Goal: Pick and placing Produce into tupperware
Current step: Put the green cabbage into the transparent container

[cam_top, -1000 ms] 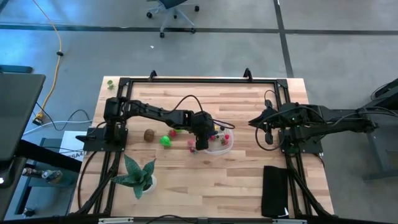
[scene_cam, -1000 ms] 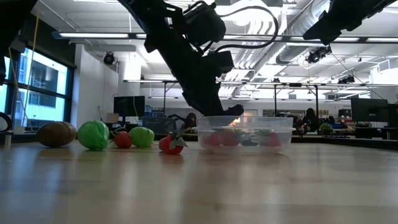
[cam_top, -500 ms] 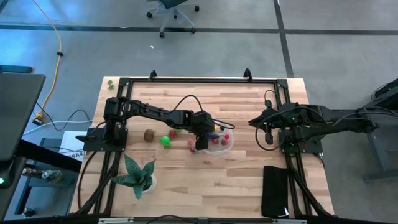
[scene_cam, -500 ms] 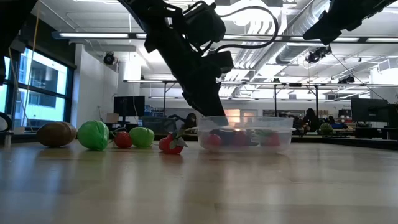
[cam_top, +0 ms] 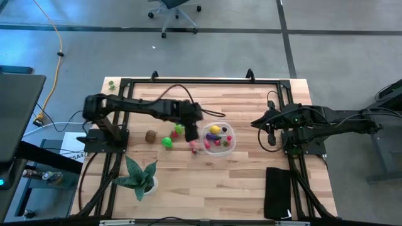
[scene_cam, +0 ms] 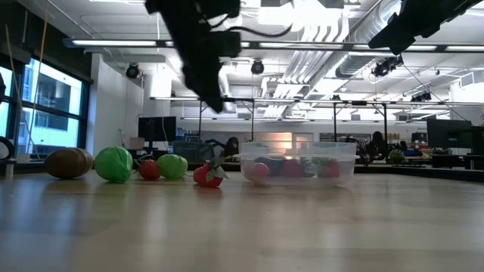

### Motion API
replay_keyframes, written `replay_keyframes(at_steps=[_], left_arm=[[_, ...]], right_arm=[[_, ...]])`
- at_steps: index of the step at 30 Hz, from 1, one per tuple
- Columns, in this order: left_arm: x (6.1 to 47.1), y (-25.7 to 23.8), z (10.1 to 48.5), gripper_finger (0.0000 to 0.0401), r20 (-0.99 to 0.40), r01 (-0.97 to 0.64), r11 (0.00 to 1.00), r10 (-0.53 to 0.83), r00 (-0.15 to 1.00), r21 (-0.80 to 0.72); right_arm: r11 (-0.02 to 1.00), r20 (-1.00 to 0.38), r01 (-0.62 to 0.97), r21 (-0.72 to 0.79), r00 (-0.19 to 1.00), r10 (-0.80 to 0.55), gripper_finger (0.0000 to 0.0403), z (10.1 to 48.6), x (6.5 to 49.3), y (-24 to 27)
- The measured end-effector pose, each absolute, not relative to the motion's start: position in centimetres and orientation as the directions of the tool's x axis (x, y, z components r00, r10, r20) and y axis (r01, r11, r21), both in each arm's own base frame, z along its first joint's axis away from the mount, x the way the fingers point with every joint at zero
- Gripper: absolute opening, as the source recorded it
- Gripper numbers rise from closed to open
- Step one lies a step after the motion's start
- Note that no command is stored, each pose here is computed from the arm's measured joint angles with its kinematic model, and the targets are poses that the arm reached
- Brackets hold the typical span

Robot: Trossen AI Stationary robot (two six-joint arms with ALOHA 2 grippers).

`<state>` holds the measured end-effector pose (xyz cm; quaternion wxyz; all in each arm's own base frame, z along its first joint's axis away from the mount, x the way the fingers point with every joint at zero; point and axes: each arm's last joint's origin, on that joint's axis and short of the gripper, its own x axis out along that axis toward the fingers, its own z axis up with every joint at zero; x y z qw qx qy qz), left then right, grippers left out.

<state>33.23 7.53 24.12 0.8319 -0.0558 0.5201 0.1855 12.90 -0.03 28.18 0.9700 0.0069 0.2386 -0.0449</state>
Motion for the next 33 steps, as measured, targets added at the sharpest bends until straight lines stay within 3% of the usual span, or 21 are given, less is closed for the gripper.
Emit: replay_keyframes(at_steps=[5, 10, 20, 25, 33], left_arm=[[30.6, 7.7, 25.9, 0.0141, -0.909, -0.336, 0.924, 0.289, 0.302, 0.183], [29.3, 8.3, 25.2, 0.0134, -0.938, -0.3, 0.923, 0.3, 0.176, 0.239], [27.4, 11.3, 20.0, 0.0135, -0.962, -0.359, 0.933, 0.072, 0.263, -0.028], [26.7, 11.9, 18.8, 0.0164, -0.959, -0.38, 0.922, 0.041, 0.279, -0.072], [26.4, 11.8, 18.1, 0.0253, -0.96, -0.364, 0.93, 0.048, 0.274, -0.057]], right_arm=[[0.996, -0.464, 0.09, -0.008, 0.882, -0.084, 0.003, 28.2, 12.9, 0.0], [0.996, -0.464, 0.091, -0.008, 0.882, -0.084, 0.003, 28.2, 12.9, 0.0], [0.996, -0.464, 0.091, -0.008, 0.882, -0.084, 0.003, 28.2, 12.9, 0.0], [0.996, -0.464, 0.091, -0.008, 0.882, -0.084, 0.003, 28.2, 12.9, 0.0], [0.996, -0.464, 0.09, -0.008, 0.882, -0.084, 0.003, 28.2, 12.9, 0.0]])
